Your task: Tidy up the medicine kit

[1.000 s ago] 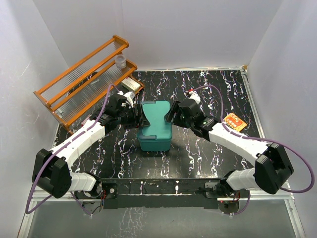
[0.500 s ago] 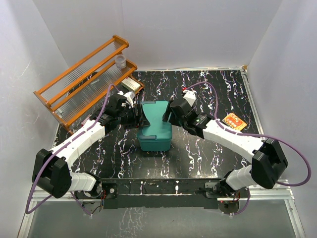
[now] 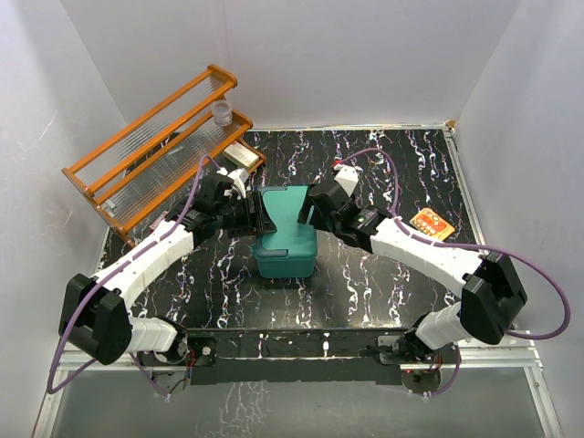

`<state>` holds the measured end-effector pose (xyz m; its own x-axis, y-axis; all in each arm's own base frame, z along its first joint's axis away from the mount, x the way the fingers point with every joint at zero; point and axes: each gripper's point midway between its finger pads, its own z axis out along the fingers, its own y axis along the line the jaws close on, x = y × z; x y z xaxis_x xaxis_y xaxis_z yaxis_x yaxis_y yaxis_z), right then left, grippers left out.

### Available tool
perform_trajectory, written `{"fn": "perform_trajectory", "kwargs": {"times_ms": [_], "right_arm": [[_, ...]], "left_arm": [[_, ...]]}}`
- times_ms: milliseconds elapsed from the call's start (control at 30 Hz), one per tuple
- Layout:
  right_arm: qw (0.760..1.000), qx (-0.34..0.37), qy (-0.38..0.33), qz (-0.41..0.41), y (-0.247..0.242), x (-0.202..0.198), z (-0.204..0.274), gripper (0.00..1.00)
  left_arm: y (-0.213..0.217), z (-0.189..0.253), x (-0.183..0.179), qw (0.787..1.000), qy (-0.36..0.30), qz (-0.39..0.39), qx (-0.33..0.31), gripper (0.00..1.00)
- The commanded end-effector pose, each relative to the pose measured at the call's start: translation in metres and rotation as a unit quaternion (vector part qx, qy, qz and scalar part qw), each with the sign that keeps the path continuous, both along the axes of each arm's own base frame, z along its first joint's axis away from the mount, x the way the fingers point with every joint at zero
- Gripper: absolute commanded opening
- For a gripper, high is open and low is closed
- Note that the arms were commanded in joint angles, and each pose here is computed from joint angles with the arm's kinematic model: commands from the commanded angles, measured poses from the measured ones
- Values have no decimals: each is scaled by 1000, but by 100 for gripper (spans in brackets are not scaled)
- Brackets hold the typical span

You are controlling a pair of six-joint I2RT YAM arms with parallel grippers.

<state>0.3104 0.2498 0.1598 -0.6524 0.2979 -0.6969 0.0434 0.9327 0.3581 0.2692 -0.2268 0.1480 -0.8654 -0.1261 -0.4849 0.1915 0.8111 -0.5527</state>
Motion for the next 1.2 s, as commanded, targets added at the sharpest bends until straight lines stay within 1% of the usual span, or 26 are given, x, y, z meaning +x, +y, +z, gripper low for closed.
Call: {"fn": "perform_trajectory", "kwargs": {"times_ms": [0,100,233,433,700,767,967,1033,1167], "right_arm": [[993,-104,60,1,-31,-21,-39,67],[992,-110,60,-1,-34,-22,-39,70],[992,-111,59,0,-34,-22,-39,70],[988,-143,60,-10,-43,-22,-41,67],[986,-159,47,-13,-45,-20,-30,65],[988,-149,47,-6,-40,-21,-28,64],[997,-55,20,40,-13,-27,-20,63],[998,-40,20,46,-8,-28,-22,63],[997,-31,29,57,-2,-30,-30,63]], "left_arm": [[7,-22,-16,999,35,-15,31,67],[7,-23,-16,999,36,-15,31,67],[8,-23,-16,999,36,-15,32,67],[8,-24,-17,999,37,-14,31,67],[8,-25,-17,999,38,-13,32,67],[8,-25,-17,999,39,-14,32,67],[8,-25,-17,999,39,-13,32,67],[9,-26,-18,999,41,-12,33,67],[8,-25,-18,999,41,-12,32,66]]}}
